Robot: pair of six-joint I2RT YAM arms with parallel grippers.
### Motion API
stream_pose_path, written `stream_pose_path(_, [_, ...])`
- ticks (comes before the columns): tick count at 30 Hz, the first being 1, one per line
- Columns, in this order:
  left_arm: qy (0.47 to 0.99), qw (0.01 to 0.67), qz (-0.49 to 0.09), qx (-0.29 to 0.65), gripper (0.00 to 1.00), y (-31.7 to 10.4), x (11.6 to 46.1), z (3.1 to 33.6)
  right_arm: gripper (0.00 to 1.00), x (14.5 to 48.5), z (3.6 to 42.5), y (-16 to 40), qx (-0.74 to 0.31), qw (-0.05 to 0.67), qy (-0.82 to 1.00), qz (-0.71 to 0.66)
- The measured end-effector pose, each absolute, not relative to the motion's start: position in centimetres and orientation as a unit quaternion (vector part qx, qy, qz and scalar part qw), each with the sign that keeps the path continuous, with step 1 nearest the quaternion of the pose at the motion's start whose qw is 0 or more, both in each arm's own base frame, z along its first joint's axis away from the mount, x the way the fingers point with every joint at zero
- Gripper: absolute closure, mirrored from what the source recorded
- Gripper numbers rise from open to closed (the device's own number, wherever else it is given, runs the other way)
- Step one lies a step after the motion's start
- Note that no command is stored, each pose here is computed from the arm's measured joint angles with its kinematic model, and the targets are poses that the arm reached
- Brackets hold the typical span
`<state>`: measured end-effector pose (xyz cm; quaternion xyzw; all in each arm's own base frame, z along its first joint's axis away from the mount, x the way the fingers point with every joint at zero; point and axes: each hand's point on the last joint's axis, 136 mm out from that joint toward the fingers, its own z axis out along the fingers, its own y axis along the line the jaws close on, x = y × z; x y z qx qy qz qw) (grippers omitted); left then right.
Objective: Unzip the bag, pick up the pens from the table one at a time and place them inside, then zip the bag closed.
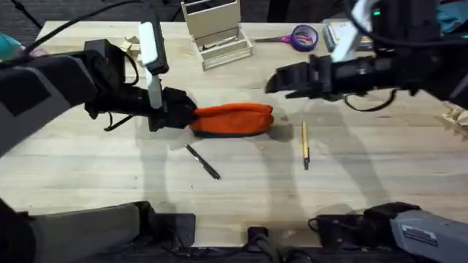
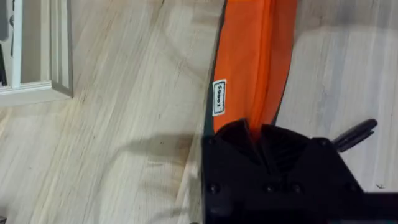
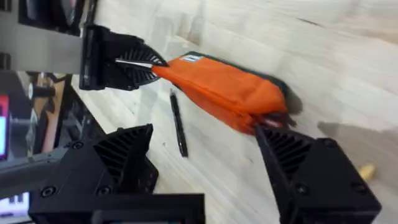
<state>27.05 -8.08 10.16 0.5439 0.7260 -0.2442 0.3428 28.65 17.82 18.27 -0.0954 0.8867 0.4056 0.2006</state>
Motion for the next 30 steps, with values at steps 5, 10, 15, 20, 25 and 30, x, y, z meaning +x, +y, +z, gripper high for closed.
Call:
stream_pose_path(5, [0.726, 0.343, -0.244, 0.544, 0.958, -8.1, 27.1, 10.2, 0.005, 28.4, 18.3, 15.7, -0.063, 0.195, 0.894, 0.399])
stream_pose_path(10, [0.726, 0.343, -0.244, 0.544, 0.958, -8.1, 27.0, 10.2, 0.005, 28.0, 17.9, 14.3, -0.041, 0.18, 0.897, 0.401])
stream_pose_path(15, [0.726, 0.342, -0.245, 0.544, 0.958, -8.1, 27.0, 10.2, 0.005, 27.9, 17.6, 13.1, -0.019, 0.173, 0.9, 0.399])
stream_pose_path(20, [0.726, 0.342, -0.245, 0.543, 0.958, -8.1, 27.0, 10.2, 0.004, 27.5, 17.4, 12.7, -0.02, 0.168, 0.903, 0.396])
stream_pose_path(25, [0.726, 0.342, -0.245, 0.543, 0.958, -8.1, 27.0, 10.2, 0.004, 27.3, 17.3, 12.8, -0.028, 0.166, 0.903, 0.394])
stream_pose_path(30, [0.726, 0.342, -0.245, 0.543, 0.958, -8.1, 27.0, 10.2, 0.004, 27.0, 17.2, 12.8, -0.045, 0.168, 0.904, 0.391])
